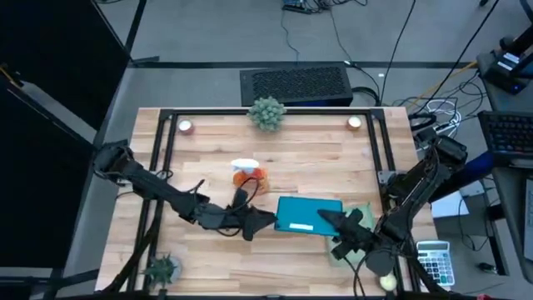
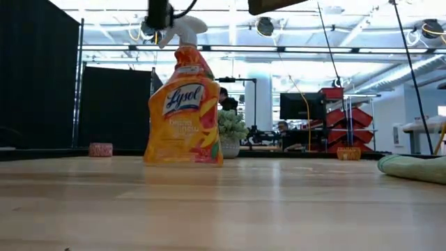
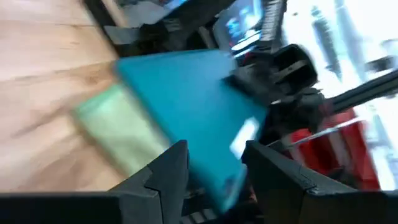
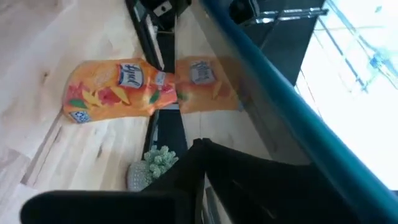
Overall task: Apply microfiber cloth
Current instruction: Spray the back of the cellphone with a spray bottle
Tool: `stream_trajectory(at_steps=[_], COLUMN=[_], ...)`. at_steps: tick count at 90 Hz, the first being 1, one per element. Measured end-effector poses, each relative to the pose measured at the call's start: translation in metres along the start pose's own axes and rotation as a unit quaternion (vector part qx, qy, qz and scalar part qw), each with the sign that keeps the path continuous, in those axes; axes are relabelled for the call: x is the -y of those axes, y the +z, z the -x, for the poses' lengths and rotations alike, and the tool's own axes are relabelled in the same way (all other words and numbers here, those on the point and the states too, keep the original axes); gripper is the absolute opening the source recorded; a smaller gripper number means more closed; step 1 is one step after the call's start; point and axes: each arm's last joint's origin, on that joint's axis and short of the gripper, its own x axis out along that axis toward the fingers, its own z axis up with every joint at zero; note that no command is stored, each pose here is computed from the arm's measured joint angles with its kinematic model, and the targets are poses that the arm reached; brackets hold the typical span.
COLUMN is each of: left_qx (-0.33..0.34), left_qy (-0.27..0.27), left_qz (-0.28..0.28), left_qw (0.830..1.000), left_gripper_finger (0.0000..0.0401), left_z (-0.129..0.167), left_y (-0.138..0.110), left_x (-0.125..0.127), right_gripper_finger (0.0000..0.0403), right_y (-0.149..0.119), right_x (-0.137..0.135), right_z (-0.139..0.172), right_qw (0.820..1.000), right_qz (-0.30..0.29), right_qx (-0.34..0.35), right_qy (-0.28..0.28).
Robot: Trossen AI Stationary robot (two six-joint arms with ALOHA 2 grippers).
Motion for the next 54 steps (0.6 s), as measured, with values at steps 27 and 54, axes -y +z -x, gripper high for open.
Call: stream_trajectory(at_steps=[27, 54], left_qx=[0.03, 0.005], left_qy=[-0.027, -0.048], left_qz=[0.036, 0.05], left_qw=[0.999, 0.998], left_gripper_finger=[0.015, 0.015], left_z=[-0.009, -0.024], left_y=[0.005, -0.003], left_x=[-0.001, -0.01], right_gripper_finger=[0.0063, 0.0063], right_y=[0.0, -0.001], right_x=[0.0, -0.001], right_z=[-0.009, -0.009], right_qw=[1.0, 1.0], right_qz=[-0.002, 0.018], right_qx=[0.003, 0.009], right_qy=[0.009, 0.014])
